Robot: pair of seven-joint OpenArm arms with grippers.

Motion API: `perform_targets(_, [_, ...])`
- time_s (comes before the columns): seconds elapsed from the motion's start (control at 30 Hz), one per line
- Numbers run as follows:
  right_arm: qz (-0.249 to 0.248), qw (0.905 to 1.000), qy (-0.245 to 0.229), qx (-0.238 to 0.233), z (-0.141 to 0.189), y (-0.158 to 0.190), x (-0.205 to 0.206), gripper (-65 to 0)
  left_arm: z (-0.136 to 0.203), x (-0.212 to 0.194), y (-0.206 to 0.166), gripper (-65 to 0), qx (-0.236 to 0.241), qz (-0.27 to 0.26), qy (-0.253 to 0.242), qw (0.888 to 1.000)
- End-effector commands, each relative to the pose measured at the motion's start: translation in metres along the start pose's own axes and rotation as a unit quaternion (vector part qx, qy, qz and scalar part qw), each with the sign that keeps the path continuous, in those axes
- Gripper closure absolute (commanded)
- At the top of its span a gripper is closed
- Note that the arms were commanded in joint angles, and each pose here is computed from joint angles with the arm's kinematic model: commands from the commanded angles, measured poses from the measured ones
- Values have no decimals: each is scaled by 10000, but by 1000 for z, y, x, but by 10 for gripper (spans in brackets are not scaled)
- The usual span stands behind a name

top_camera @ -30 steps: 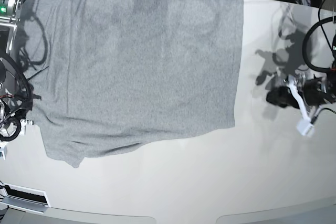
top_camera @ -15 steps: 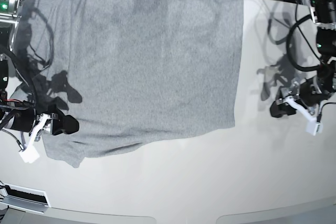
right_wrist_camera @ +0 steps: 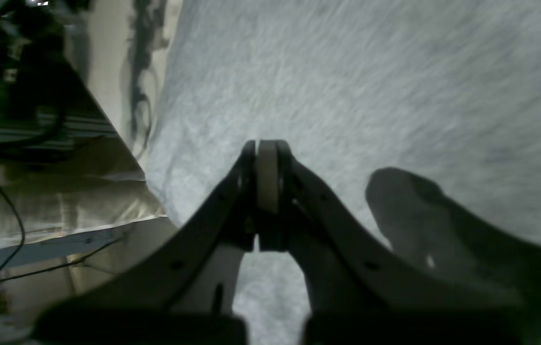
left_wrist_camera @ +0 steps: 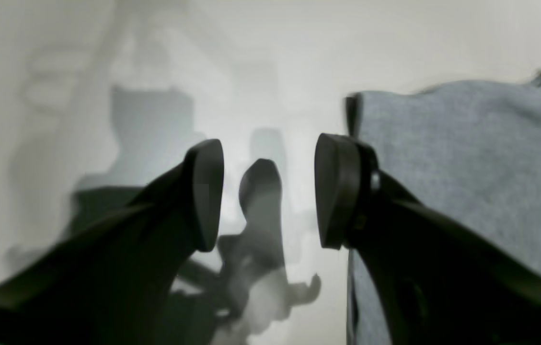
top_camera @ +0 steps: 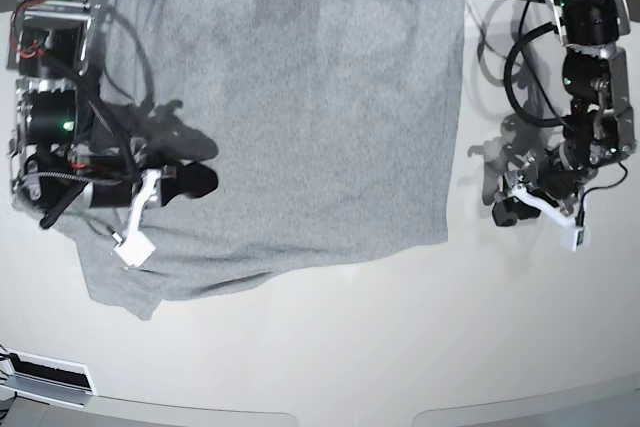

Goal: Layout the t-shirt on the table in an organized manner, then fold the t-shirt properly
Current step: 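Move the left gripper over the shirt's middle and grasp the fabric, then drag the grasped fabric with the left gripper toward the right gripper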

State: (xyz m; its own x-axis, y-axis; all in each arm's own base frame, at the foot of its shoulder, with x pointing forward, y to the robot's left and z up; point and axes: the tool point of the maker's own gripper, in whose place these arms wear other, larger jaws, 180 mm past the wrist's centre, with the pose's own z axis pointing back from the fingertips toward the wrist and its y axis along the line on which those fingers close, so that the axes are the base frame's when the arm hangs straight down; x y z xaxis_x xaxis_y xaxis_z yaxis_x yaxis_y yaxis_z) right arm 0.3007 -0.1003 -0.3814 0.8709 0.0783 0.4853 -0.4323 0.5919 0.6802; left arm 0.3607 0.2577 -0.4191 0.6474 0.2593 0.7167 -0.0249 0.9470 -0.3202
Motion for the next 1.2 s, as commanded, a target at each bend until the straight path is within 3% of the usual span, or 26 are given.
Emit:
perform_targets(0.0, [161,9996,-224,42,7,4,16,0,-1,23,1,-317,-86,7,-326,9994])
perform_targets(0.2, [3,9999,-108,54,4,2,-3,0,-28,22,-3,-317,-588,386,-406,9967])
perform_targets(0.37, [-32,9999,-82,57,3,2,-7,0,-43,32,-5,-317,-504,490,-616,9956])
perform_targets(0.63, [-38,9998,-129,111,3,4,-5,0,-65,1,-52,-317,-785,497,-446,9947])
perform_targets(0.77, [-38,9999,-128,110,3,4,-5,0,-73,-25,-64,-317,-659,271,-192,9973])
perform_targets(0.87, [-38,9999,-128,108,3,4,-5,0,-74,-43,-77,-317,-823,51,46,9966])
perform_targets(1.03, [-38,9999,-128,110,3,4,-5,0,-73,-58,-123,-316,-1720,-563,380,9828])
perform_targets(1.1, [-37,9998,-131,111,3,4,-5,0,-74,-57,-132,-292,-1803,-730,400,9801])
perform_targets(1.17, [-37,9998,-129,110,3,4,-5,0,-76,-44,-132,-177,-1669,-789,257,9825])
